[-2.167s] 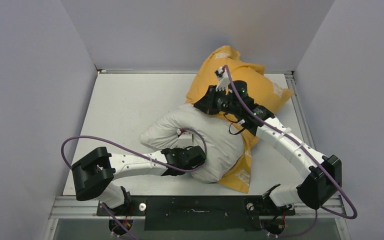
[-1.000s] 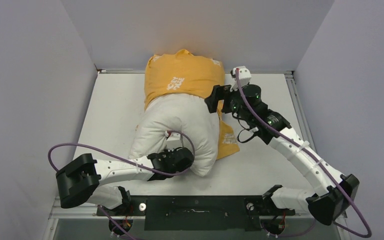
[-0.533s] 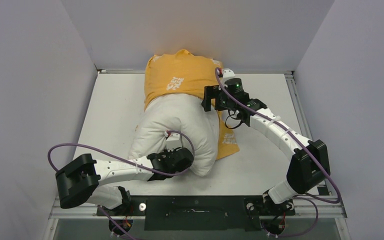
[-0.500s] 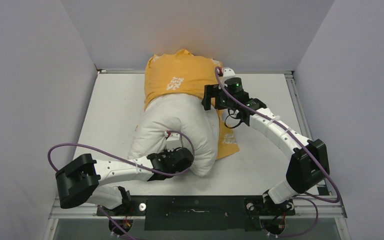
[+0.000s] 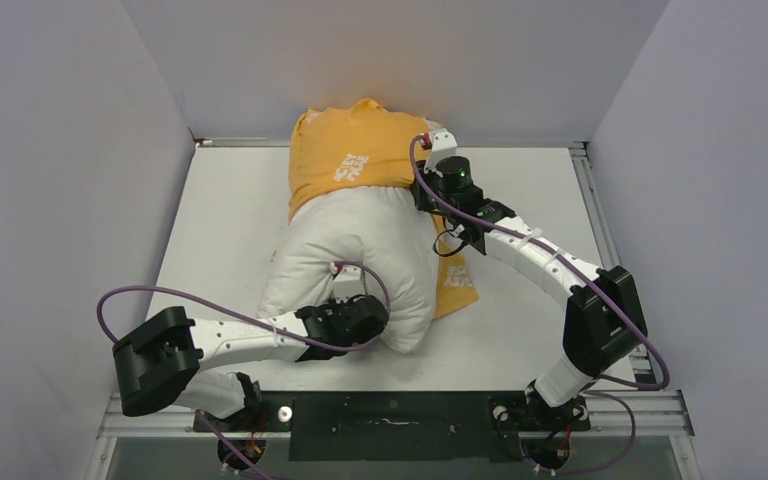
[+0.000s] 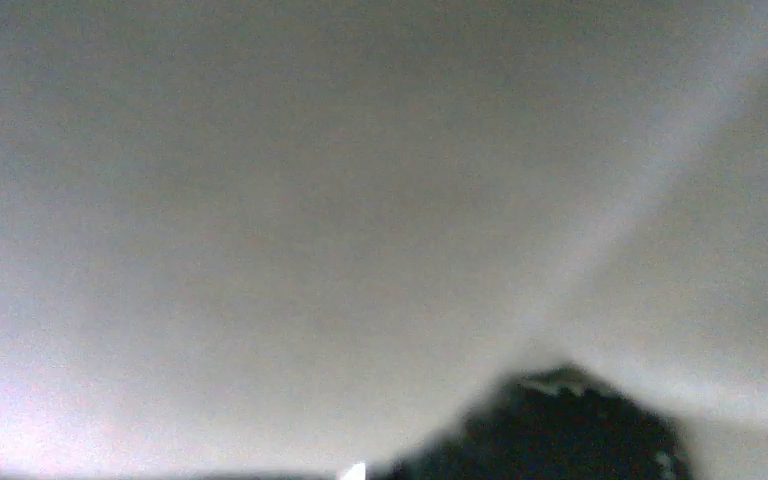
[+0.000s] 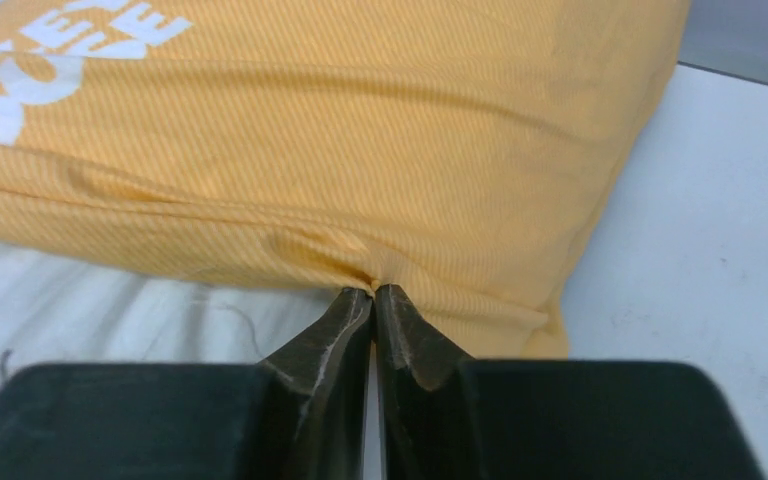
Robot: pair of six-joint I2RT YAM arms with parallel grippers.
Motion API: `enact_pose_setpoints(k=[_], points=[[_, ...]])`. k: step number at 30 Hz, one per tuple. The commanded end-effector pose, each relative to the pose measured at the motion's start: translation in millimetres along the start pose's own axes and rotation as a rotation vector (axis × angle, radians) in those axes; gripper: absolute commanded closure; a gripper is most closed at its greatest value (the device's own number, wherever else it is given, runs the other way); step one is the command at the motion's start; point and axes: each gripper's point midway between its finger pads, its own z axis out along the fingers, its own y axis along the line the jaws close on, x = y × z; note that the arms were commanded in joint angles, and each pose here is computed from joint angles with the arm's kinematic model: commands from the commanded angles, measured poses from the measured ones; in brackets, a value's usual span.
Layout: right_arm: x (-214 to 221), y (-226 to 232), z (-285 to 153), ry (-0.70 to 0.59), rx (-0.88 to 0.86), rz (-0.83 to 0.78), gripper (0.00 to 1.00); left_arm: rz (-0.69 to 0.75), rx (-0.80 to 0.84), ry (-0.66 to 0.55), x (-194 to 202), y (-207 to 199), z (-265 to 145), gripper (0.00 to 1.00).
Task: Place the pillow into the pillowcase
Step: Stuff the pillow into the pillowcase.
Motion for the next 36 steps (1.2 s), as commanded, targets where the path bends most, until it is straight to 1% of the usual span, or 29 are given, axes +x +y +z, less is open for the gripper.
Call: enact_pose_setpoints(k=[1, 5, 12, 15, 17, 21, 24, 27, 30, 34, 36], points=[[-43.3, 29.4, -16.3, -0.141, -0.165, -0.027, 0.95, 0.034, 0.036, 0.092, 15.6, -11.5, -9.2, 1.00], [-53.9, 57.5, -41.3, -0.158, -0.345, -0.022, 0.95, 0.035, 0.031, 0.091, 15.9, -9.8, -8.9, 1.00], [-67.5, 85.6, -99.6, -0.194, -0.551, 0.027, 0.95, 0.027, 0.030, 0.089, 15.8, -8.2, -9.7, 1.00], [-69.4, 105.0, -129.5, -0.189, -0.690, 0.047, 0.95, 0.016, 0.034, 0.080, 13.3, -8.0, -11.1, 1.00], [-64.1, 121.1, -152.0, -0.179, -0.823, 0.055, 0.95, 0.006, 0.044, 0.071, 10.5, -9.2, -12.9, 1.00], [-37.0, 142.1, -189.8, -0.090, -1.029, 0.070, 0.95, -0.022, 0.070, 0.050, 2.5, -13.0, -17.3, 1.00], [-12.2, 140.2, -203.6, -0.034, -1.035, 0.067, 0.95, -0.053, 0.093, 0.037, -1.3, -14.8, -19.0, 1.00], [8.7, 143.9, -222.1, 0.017, -1.084, 0.075, 0.95, -0.098, 0.120, 0.031, -3.4, -16.2, -20.4, 1.00], [28.5, 171.7, -248.9, 0.063, -1.182, 0.083, 0.95, -0.136, 0.165, 0.016, -8.5, -22.0, -23.0, 1.00], [83.4, 225.4, -280.7, 0.198, -1.303, 0.071, 0.95, -0.155, 0.195, -0.028, -25.3, -34.7, -25.7, 1.00], [100.8, 247.8, -295.4, 0.221, -1.353, 0.100, 0.95, -0.150, 0.202, -0.056, -36.8, -43.0, -24.9, 1.00]])
